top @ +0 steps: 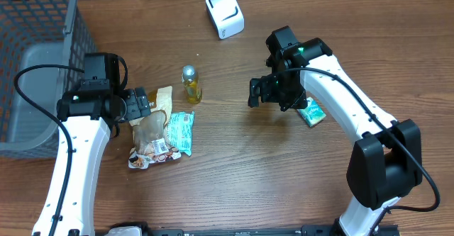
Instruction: Scan the item barcode
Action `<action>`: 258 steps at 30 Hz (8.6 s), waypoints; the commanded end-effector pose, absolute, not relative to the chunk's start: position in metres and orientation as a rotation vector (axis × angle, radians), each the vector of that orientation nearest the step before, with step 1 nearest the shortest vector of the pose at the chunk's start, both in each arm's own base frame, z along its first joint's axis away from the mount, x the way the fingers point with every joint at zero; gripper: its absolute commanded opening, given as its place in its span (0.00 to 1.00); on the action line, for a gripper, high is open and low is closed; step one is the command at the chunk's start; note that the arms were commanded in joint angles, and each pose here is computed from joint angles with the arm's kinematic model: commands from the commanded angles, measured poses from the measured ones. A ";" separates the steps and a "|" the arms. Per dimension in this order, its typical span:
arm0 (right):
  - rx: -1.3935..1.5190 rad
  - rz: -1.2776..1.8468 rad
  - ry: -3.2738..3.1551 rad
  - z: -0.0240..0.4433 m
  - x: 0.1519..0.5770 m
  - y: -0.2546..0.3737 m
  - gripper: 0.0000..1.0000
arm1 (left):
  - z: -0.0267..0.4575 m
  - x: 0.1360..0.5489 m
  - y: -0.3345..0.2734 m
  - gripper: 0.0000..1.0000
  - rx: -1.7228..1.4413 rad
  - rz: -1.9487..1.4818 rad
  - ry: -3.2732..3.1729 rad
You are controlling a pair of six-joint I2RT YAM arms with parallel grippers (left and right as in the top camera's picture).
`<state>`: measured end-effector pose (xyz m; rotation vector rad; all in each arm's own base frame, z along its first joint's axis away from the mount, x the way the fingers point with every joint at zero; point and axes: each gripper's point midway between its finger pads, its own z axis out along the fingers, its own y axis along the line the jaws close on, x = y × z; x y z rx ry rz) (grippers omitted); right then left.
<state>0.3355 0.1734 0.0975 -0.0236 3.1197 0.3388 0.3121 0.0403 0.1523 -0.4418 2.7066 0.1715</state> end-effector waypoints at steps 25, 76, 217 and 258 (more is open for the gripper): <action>-0.030 0.387 3.051 0.106 0.349 0.181 1.00 | 0.159 0.317 0.038 1.00 -0.414 0.166 2.695; -0.300 0.341 2.555 0.141 0.418 0.373 0.90 | 0.159 0.316 0.038 0.99 -0.413 0.166 2.695; -0.084 -0.040 2.917 0.135 0.383 0.199 0.92 | 0.159 0.317 0.038 0.99 -0.413 0.166 2.695; -0.081 -0.003 2.899 0.110 0.389 0.204 0.66 | 0.159 0.317 0.038 0.99 -0.413 0.166 2.695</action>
